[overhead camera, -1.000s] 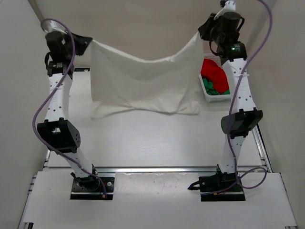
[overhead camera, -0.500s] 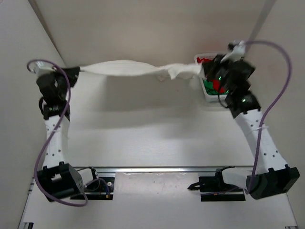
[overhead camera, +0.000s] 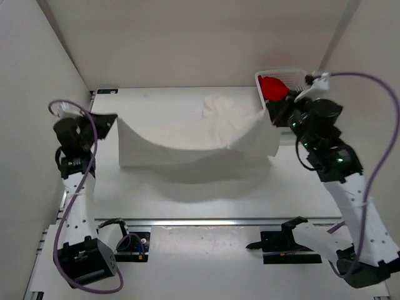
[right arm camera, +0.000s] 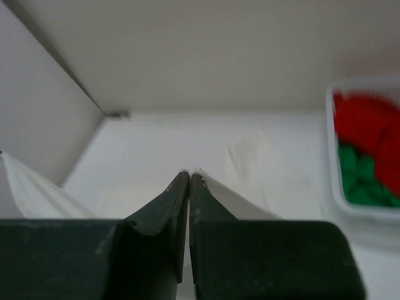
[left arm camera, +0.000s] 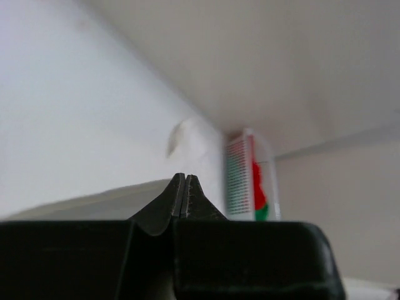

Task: Fold and stack the t-shirts
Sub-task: Flatten out the tshirt

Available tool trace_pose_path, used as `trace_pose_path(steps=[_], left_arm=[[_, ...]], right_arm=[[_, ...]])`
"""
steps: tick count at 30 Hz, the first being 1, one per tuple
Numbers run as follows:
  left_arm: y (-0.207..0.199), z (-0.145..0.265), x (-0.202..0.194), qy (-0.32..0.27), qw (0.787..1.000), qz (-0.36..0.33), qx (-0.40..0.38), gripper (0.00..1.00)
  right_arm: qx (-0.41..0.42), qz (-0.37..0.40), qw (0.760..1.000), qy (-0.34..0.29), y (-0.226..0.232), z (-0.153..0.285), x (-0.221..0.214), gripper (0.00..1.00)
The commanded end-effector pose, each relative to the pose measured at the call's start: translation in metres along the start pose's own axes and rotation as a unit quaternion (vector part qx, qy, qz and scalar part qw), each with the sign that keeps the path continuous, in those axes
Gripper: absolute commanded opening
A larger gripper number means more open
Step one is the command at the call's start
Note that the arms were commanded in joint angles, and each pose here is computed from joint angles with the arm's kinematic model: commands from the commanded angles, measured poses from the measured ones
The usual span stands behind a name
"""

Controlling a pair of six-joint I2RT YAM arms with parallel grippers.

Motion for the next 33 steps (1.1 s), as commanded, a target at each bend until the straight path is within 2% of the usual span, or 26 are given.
trace_pose_path(steps=[1, 2, 3, 6, 7, 8, 9, 10, 11, 12, 13, 15, 16, 18, 20, 21, 22, 25, 27, 28, 32, 33], left_arm=[[-0.136, 0.055, 0.045, -0.052, 0.98, -0.076, -0.174, 0.0], [-0.16, 0.066, 0.056, -0.056, 0.976, -0.081, -0.195, 0.0], [-0.17, 0.07, 0.059, -0.055, 0.974, -0.079, -0.203, 0.0], [-0.205, 0.083, 0.078, -0.063, 0.965, -0.079, -0.242, 0.0], [-0.208, 0.083, 0.081, -0.062, 0.965, -0.072, -0.244, 0.0], [-0.212, 0.086, 0.086, -0.072, 0.964, -0.075, -0.246, 0.0], [-0.211, 0.083, 0.09, -0.073, 0.965, -0.072, -0.242, 0.0], [-0.211, 0.08, 0.092, -0.074, 0.965, -0.064, -0.244, 0.0], [-0.207, 0.075, 0.092, -0.076, 0.967, -0.06, -0.237, 0.0], [-0.203, 0.07, 0.094, -0.089, 0.968, -0.055, -0.23, 0.0], [-0.201, 0.066, 0.094, -0.093, 0.968, -0.059, -0.224, 0.0], [-0.185, 0.046, 0.086, -0.093, 0.975, -0.052, -0.194, 0.0], [-0.179, 0.039, 0.082, -0.093, 0.977, -0.062, -0.179, 0.0], [-0.158, 0.016, 0.067, -0.083, 0.985, -0.058, -0.143, 0.0], [-0.131, -0.004, 0.055, -0.075, 0.99, -0.057, -0.107, 0.0], [-0.114, -0.02, 0.048, -0.067, 0.993, -0.05, -0.087, 0.0], [-0.1, -0.036, 0.044, -0.06, 0.995, -0.046, -0.071, 0.0], [-0.082, -0.083, 0.036, -0.041, 0.998, -0.042, -0.037, 0.0], [-0.09, -0.109, 0.044, -0.033, 0.998, -0.042, -0.025, 0.0], [-0.105, -0.123, 0.051, -0.027, 0.998, -0.046, -0.039, 0.0], [-0.167, -0.12, 0.088, -0.061, 0.991, -0.047, -0.108, 0.0], [-0.191, -0.108, 0.096, -0.075, 0.986, -0.052, -0.137, 0.0]], right_arm=[[-0.015, 0.042, 0.988, -0.151, 0.027, 0.065, 0.115, 0.0], [-0.019, 0.053, 0.99, -0.133, 0.04, 0.058, 0.116, 0.0], [0.013, 0.059, 0.983, -0.174, 0.057, 0.084, 0.146, 0.0], [-0.047, 0.066, 0.969, -0.235, 0.083, 0.106, 0.192, 0.0], [-0.033, 0.138, 0.962, -0.232, 0.101, 0.116, 0.188, 0.0], [-0.069, 0.061, 0.958, -0.27, 0.105, 0.123, 0.196, 0.0], [-0.075, 0.079, 0.945, -0.309, 0.104, 0.14, 0.207, 0.0], [-0.099, 0.114, 0.938, -0.312, 0.1, 0.139, 0.211, 0.0], [-0.07, 0.11, 0.943, -0.306, 0.115, 0.128, 0.221, 0.0], [-0.061, 0.231, 0.934, -0.266, 0.129, 0.086, 0.207, 0.0], [-0.089, 0.156, 0.941, -0.286, 0.098, 0.083, 0.231, 0.0], [-0.05, 0.189, 0.947, -0.253, 0.094, 0.038, 0.214, 0.0], [-0.064, 0.179, 0.956, -0.224, 0.074, 0.007, 0.198, 0.0], [-0.014, 0.174, 0.97, -0.169, 0.059, -0.047, 0.16, 0.0], [-0.011, 0.149, 0.98, -0.133, 0.031, -0.085, 0.144, 0.0], [0.005, 0.148, 0.983, -0.112, 0.03, -0.105, 0.135, 0.0], [0.001, 0.145, 0.987, -0.073, 0.016, -0.134, 0.118, 0.0], [-0.005, 0.145, 0.987, -0.075, 0.005, -0.179, 0.138, 0.0], [-0.019, 0.141, 0.986, -0.089, -0.009, -0.205, 0.153, 0.0], [0.002, 0.134, 0.985, -0.105, -0.007, -0.215, 0.152, 0.0], [0.019, 0.098, 0.973, -0.208, -0.009, -0.189, 0.205, 0.0], [0.031, 0.104, 0.959, -0.26, 0.001, -0.17, 0.23, 0.0]])
Point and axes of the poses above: each gripper's point midway between its finger pads, its own z axis back along the fingers, its own y axis along the line the jaws close on, x = y × z, the point moved 6 cm from there along z, back along the fingers, and after that the axes turned 6 degrees about z, right-handed, at the moved point
